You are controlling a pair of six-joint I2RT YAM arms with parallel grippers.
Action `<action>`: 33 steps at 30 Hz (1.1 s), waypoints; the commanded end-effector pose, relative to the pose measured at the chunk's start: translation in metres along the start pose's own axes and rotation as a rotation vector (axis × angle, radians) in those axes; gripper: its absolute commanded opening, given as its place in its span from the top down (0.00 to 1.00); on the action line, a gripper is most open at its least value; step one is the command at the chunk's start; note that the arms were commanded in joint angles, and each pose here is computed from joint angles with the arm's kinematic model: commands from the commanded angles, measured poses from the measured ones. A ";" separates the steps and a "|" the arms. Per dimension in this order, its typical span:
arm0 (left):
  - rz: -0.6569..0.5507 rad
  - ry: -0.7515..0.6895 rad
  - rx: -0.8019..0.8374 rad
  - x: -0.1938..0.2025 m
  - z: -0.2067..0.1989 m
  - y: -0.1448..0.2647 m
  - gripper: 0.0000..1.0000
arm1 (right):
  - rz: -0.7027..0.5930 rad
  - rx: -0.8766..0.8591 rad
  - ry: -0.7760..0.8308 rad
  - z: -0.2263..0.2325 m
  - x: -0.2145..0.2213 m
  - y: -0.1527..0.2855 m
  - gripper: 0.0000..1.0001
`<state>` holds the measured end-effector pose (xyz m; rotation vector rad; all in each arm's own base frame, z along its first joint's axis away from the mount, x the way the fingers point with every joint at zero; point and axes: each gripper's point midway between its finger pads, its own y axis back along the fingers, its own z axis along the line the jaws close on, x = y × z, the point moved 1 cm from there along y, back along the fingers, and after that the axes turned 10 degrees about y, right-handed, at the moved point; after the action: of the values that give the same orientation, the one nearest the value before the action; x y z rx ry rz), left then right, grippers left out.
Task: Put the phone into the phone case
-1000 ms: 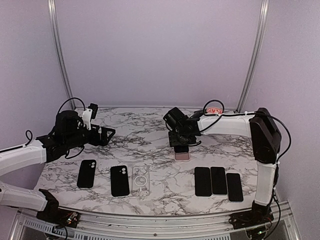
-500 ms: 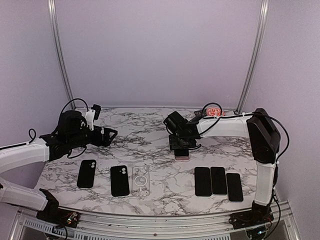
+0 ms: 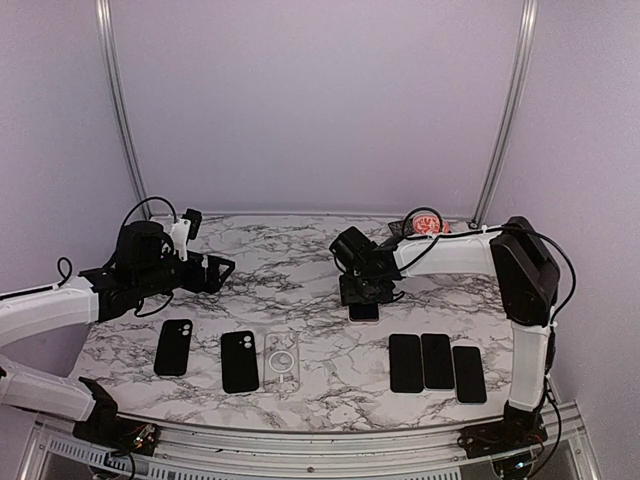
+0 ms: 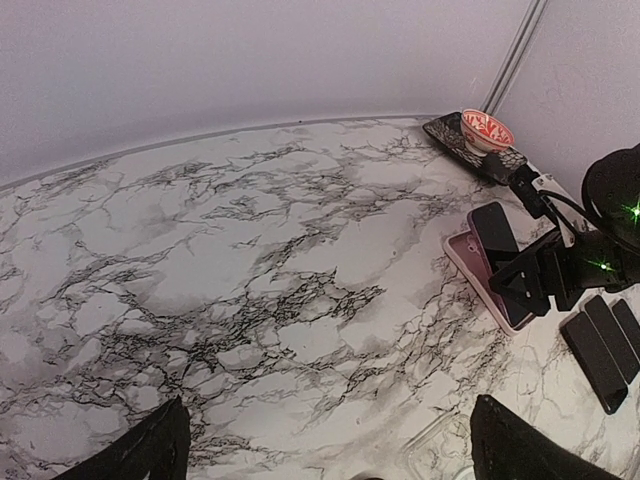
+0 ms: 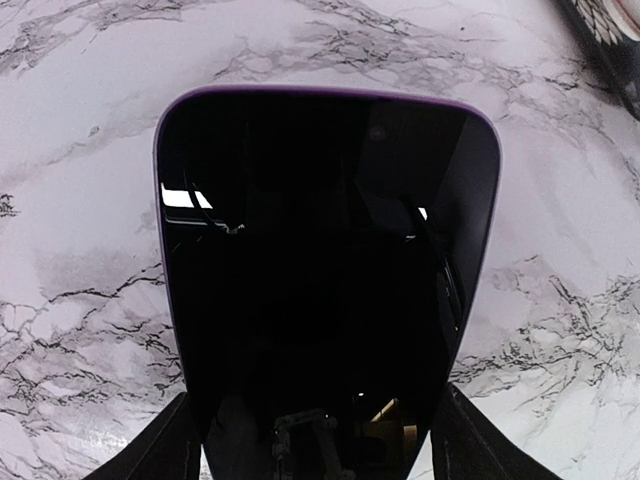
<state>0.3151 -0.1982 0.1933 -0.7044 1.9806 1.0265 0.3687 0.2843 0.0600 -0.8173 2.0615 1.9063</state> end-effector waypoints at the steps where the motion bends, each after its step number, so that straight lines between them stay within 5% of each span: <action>1: -0.012 -0.011 0.005 -0.003 -0.002 0.000 0.01 | 0.057 -0.041 0.031 0.006 0.008 0.008 0.59; 12: -0.017 -0.014 0.004 -0.004 -0.002 0.001 0.01 | 0.118 -0.040 0.010 0.006 0.031 -0.007 0.55; 18: -0.020 -0.015 0.005 -0.005 -0.003 0.002 0.01 | 0.131 -0.013 0.008 0.003 0.034 -0.010 0.12; 21: -0.021 -0.014 0.005 -0.005 -0.003 0.002 0.01 | 0.130 -0.002 0.011 0.002 0.031 -0.007 0.02; 33: -0.024 -0.016 0.006 -0.006 -0.003 0.003 0.01 | 0.177 -0.052 0.029 0.002 0.038 -0.021 0.03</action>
<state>0.3151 -0.1982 0.1935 -0.7025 1.9775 1.0267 0.3477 0.2767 0.0347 -0.7059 2.1557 2.0153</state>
